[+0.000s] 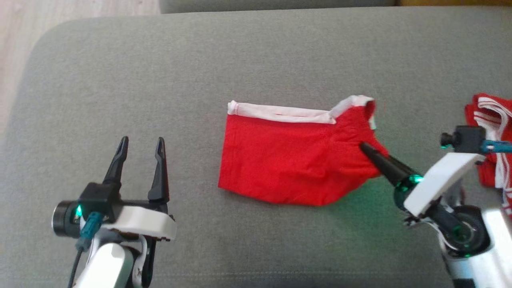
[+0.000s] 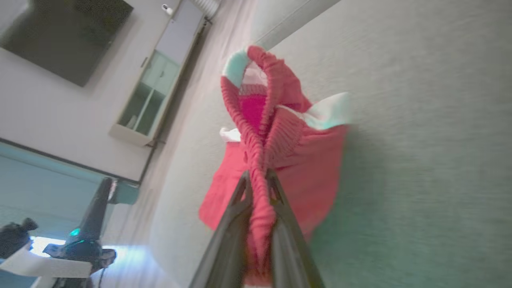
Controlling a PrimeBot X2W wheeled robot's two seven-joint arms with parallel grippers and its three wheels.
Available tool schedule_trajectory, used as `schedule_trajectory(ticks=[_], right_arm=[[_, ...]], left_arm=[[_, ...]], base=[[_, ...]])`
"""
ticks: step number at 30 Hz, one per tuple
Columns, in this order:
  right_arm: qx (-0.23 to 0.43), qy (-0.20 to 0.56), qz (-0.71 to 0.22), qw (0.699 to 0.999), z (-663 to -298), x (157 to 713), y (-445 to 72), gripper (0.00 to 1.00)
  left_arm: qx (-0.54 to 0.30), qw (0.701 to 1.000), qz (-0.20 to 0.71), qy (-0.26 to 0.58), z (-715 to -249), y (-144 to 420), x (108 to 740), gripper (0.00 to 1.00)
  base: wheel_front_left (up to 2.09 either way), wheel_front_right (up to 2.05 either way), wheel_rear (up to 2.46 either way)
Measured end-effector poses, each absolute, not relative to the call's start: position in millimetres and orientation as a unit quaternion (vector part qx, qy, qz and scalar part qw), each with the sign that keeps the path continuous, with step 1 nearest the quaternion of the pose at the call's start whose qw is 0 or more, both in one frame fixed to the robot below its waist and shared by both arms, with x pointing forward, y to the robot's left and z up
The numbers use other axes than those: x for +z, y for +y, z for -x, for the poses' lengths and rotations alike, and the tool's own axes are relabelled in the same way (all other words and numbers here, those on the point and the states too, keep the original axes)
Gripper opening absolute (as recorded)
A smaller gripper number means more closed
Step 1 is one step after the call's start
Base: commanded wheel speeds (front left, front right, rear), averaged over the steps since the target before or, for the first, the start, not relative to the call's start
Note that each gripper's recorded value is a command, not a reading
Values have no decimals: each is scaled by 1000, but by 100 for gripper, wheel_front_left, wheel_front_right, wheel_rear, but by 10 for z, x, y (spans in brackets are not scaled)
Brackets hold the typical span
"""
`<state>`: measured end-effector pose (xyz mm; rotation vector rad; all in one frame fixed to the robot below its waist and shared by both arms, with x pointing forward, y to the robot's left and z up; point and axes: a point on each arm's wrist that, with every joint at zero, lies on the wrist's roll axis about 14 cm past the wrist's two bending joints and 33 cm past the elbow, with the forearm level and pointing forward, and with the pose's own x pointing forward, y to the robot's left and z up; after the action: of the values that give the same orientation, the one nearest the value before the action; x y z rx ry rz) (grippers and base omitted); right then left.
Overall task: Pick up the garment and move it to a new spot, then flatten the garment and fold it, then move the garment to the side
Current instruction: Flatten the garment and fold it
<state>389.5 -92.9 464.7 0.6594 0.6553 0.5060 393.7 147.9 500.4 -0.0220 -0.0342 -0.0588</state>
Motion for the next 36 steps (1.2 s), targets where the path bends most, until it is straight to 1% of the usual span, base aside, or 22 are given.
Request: schedule_trajectory(ticks=[7,10,13,18,25,26,27,28,32,35,36], right_arm=[[317,340,-360,809,-3878,4727,-220,0],[342,355,-357,794,-3890,4687,63,0],[352,358,-354,789,-3954,4627,260,0],[360,357,-332,795,-4065,4499,506,0],[373,363,-315,794,-4023,4330,743,0],[374,363,-308,796,-4013,4305,764,7],[375,361,-301,799,-4010,4285,781,44],[375,355,-302,802,-4021,4289,794,100],[372,315,-308,817,-4074,4365,823,100],[370,260,-290,843,-4185,4482,784,100],[370,260,-290,843,-4185,4482,784,100]], left_arm=[[-16,1000,10,-15,-3852,1564,5002,100],[-5,1000,10,-10,-3826,1627,4971,100],[5,1000,9,-4,-3813,1690,4938,100],[17,1000,7,0,-3847,1769,4910,100],[26,1000,7,8,-3856,1806,4841,100],[26,1000,11,10,-3857,1803,4830,100],[26,999,15,12,-3860,1793,4819,100],[25,999,17,13,-3861,1784,4812,100],[24,999,18,14,-3864,1773,4802,100],[22,999,18,15,-3869,1760,4794,100],[22,999,18,15,-3869,1760,4794,100]], base=[[0,0,0],[0,0,0],[0,0,0],[0,0,0],[0,0,0],[0,0,0],[0,0,0],[0,0,0],[0,0,0],[0,0,0],[0,0,0]])
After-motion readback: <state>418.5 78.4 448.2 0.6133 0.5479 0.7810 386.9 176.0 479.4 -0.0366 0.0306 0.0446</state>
